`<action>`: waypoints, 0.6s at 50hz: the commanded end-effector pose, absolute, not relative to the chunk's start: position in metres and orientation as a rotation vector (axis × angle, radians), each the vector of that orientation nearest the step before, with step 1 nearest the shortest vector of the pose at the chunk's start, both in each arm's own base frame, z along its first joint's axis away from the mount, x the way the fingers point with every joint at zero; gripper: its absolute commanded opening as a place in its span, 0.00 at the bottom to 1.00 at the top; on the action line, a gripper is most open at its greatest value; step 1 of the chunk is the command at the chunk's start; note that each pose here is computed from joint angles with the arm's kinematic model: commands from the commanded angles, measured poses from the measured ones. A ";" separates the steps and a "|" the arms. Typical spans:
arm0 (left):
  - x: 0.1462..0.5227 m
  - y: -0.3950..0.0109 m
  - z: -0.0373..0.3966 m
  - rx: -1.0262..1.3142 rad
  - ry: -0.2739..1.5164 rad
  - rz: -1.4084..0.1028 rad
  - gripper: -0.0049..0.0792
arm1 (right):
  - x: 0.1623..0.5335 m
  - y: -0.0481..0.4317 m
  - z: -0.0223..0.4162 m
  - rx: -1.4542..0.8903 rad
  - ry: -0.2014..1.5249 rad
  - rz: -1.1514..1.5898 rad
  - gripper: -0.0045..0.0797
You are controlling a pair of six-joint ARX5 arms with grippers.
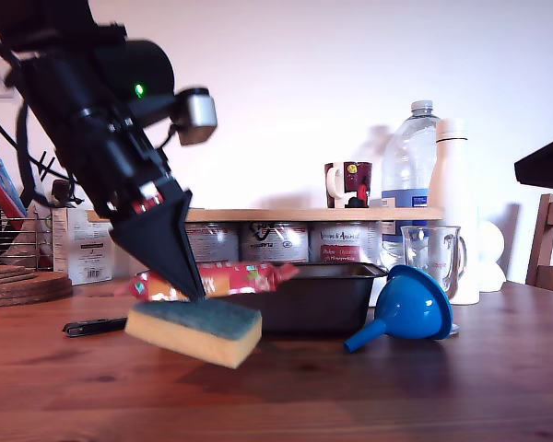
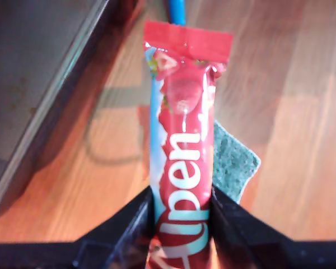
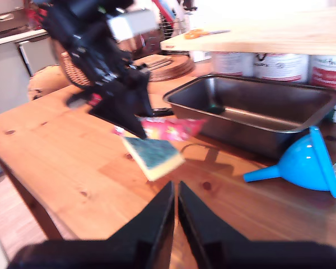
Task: Pick up the snack bar and place it on the shelf at the back
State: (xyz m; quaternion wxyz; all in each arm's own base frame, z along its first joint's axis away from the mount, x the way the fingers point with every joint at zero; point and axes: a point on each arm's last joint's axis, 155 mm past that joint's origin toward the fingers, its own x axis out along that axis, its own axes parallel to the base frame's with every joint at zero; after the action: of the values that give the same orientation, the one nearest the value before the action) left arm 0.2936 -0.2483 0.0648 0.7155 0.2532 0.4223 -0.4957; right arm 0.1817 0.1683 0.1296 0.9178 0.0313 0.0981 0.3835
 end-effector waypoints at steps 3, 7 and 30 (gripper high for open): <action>0.294 -0.248 0.081 0.560 0.894 -1.093 0.33 | 0.182 0.169 0.125 0.058 0.201 0.790 0.04; 0.297 -0.250 0.086 0.560 0.868 -1.090 0.33 | 0.182 0.169 0.125 0.058 0.201 0.790 0.04; 0.304 -0.265 0.055 0.521 0.889 -1.143 0.33 | 0.182 0.169 0.125 0.058 0.201 0.790 0.04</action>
State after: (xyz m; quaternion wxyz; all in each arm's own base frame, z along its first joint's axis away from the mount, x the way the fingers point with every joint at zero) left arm 0.3031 -0.2636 0.0659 0.7238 0.2400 0.3933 -0.5136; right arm 0.1820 0.1680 0.1296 0.9183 0.0303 0.0977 0.3825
